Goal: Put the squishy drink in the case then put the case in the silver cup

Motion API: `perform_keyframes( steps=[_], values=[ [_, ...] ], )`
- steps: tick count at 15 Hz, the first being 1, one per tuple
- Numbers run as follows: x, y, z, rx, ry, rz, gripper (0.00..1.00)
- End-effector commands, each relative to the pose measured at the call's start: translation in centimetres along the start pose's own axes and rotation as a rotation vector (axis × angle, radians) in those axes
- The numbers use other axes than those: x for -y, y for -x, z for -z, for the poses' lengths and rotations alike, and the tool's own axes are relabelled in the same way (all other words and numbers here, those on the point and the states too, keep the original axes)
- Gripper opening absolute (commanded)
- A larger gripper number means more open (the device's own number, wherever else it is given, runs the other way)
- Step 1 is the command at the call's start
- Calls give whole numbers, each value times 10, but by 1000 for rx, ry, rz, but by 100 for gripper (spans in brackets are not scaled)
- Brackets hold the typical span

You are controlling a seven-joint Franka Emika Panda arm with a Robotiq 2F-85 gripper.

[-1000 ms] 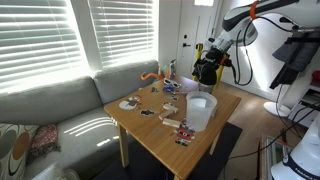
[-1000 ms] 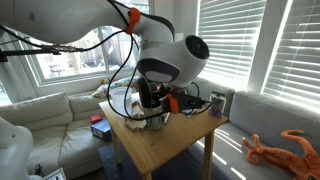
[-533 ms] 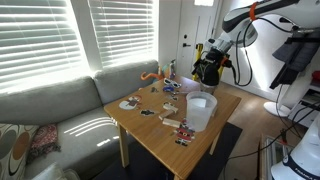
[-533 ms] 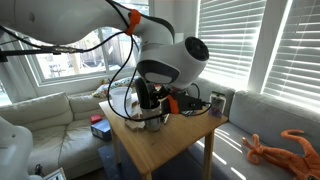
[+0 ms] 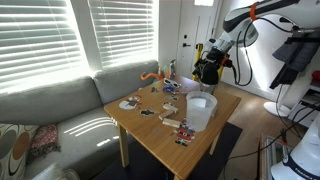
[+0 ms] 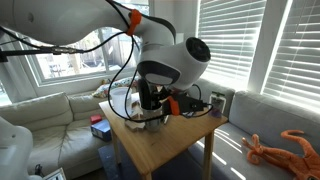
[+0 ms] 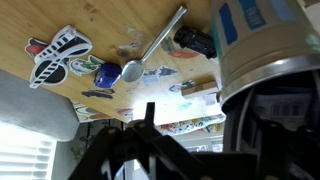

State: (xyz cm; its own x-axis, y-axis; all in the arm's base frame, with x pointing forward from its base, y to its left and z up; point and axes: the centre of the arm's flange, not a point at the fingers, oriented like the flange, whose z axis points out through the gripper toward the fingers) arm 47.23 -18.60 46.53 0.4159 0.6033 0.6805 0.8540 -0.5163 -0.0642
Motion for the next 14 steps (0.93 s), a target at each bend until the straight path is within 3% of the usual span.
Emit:
perform_keyframes(
  steps=[1,4,9,10,14],
  values=[
    [2,1,3,-21,2,4,54],
    [2,-1,7,-36,-4,-3,46],
    [4,-4,15,-55,-13,-3,61],
    [4,-5,18,-61,-15,-4,57],
    [4,-6,27,-78,-26,-6,60]
  ],
)
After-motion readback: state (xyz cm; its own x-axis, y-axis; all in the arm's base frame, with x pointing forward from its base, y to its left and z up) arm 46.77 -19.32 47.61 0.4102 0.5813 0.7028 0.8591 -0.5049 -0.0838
